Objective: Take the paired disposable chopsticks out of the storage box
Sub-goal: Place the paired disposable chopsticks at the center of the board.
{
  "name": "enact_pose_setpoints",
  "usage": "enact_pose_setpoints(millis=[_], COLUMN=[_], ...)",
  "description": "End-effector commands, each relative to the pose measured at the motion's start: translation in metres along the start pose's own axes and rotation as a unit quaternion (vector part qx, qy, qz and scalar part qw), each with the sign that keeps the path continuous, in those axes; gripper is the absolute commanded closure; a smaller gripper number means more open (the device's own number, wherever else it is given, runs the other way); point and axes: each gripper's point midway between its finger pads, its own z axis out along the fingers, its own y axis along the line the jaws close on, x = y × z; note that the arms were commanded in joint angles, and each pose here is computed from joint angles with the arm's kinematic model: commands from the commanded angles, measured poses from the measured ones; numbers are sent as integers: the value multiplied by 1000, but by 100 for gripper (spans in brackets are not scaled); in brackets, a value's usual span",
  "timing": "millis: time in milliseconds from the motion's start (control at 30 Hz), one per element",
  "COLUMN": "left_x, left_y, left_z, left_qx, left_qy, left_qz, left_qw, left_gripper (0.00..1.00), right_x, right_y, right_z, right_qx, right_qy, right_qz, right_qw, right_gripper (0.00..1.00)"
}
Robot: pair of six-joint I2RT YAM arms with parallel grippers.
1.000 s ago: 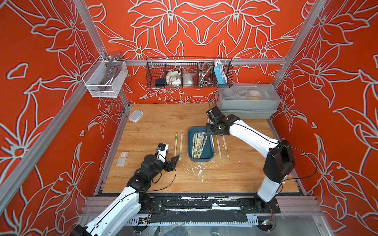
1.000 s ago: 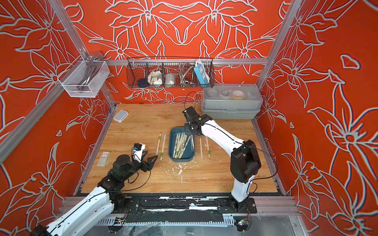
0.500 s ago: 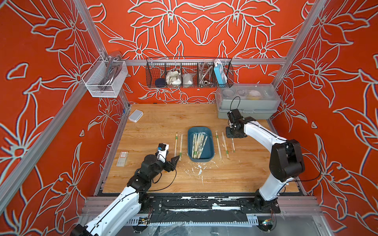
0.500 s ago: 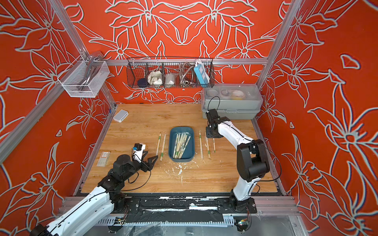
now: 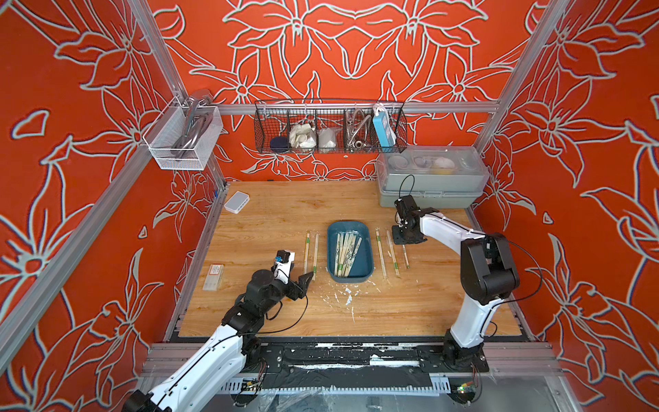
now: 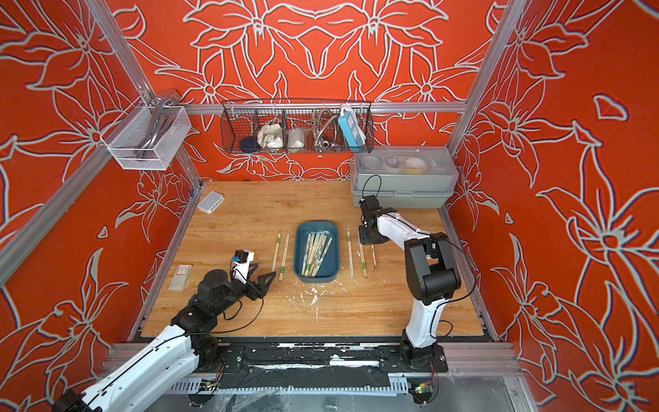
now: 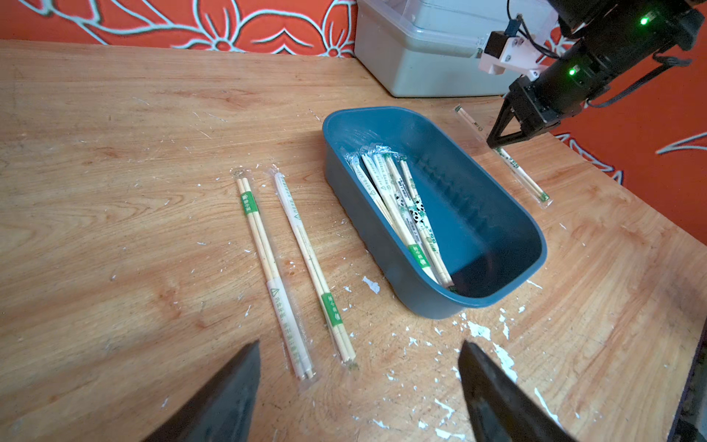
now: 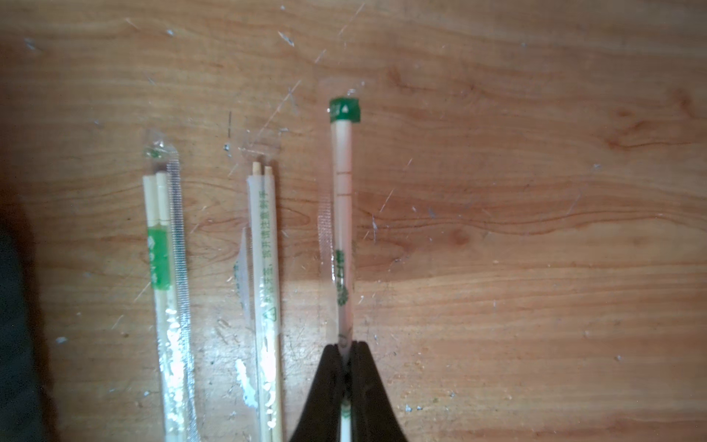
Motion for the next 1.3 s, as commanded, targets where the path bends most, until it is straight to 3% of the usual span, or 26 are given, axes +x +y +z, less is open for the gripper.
enact_pose_setpoints(millis=[0, 400, 800, 900, 1033, 1167, 1267], left_x=[-22, -22, -21, -22, -24, -43, -59], left_y=[-6, -6, -4, -4, -1, 2, -13], left_z=[-2, -2, -2, -3, -3, -4, 6], left_qx=[8, 6, 2, -1, -9, -37, -51], left_qy=[-28, -26, -25, -26, -27, -18, 18], left_qz=[11, 11, 11, 10, -3, -51, -36], left_qw=[1000, 1000, 1000, 1000, 1000, 998, 998], left_gripper=[19, 19, 18, 14, 10, 16, 23], right_x=[8, 20, 21, 18, 11, 8, 12], right_y=[-5, -13, -15, -13, -14, -11, -1], right_z=[13, 28, 26, 17, -10, -45, -67], right_qx=[7, 27, 29, 22, 11, -13, -50], right_qy=[16, 34, 33, 26, 4, -31, -70], right_qz=[3, 12, 16, 18, 22, 28, 27], right_qw=[1000, 999, 999, 999, 1000, 999, 996], right_gripper=[91, 90, 75, 72, 60, 49, 47])
